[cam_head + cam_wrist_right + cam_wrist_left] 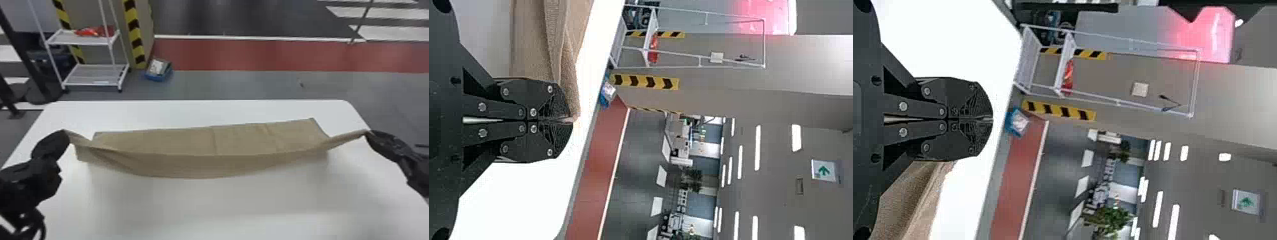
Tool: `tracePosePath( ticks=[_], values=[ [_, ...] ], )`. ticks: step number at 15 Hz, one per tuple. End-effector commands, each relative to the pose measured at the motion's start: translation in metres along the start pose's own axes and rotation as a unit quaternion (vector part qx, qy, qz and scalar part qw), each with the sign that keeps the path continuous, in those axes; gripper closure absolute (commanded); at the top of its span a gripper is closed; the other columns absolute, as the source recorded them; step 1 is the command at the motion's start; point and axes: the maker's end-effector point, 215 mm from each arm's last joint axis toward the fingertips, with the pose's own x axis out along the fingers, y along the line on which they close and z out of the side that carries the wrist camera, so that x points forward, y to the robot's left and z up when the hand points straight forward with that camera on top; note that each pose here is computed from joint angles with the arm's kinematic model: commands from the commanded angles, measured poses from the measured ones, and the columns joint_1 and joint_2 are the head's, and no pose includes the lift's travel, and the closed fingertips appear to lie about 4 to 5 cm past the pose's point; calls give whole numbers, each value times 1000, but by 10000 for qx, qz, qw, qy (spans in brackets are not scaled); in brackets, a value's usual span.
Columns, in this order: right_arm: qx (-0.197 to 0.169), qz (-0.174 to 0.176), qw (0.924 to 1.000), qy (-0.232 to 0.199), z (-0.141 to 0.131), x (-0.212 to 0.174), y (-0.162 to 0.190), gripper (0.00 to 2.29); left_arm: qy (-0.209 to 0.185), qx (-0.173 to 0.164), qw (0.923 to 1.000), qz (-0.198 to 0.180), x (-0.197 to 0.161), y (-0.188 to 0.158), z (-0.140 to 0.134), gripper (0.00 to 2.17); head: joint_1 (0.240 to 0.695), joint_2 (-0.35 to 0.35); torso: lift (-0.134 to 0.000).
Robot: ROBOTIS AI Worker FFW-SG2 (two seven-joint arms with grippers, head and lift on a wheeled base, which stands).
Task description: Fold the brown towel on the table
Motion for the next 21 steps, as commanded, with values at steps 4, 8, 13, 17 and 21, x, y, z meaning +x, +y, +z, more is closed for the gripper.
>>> tracePosePath(
  ticks=[4,8,13,17,21],
  values=[
    [543,216,9982,97,-16,-89,-5,1598,1464,311,9887,-64,-56,-12,-41,1794,695,-169,-118],
    [562,255,9980,160,-13,-40,-2,1598,1316,226,9910,-102,-34,-26,-35,1791,695,-209,-118],
    [272,-284,9992,54,6,31,-36,1598,1084,361,9927,389,28,-18,-28,1791,695,-164,-118],
    [398,-393,9983,144,5,72,-67,1588,1351,766,9847,786,77,-7,-43,1784,695,-126,-118],
    [704,-398,9958,423,-23,92,-78,1588,1688,1052,9779,649,112,-31,-69,1757,695,-129,-118]
  ],
)
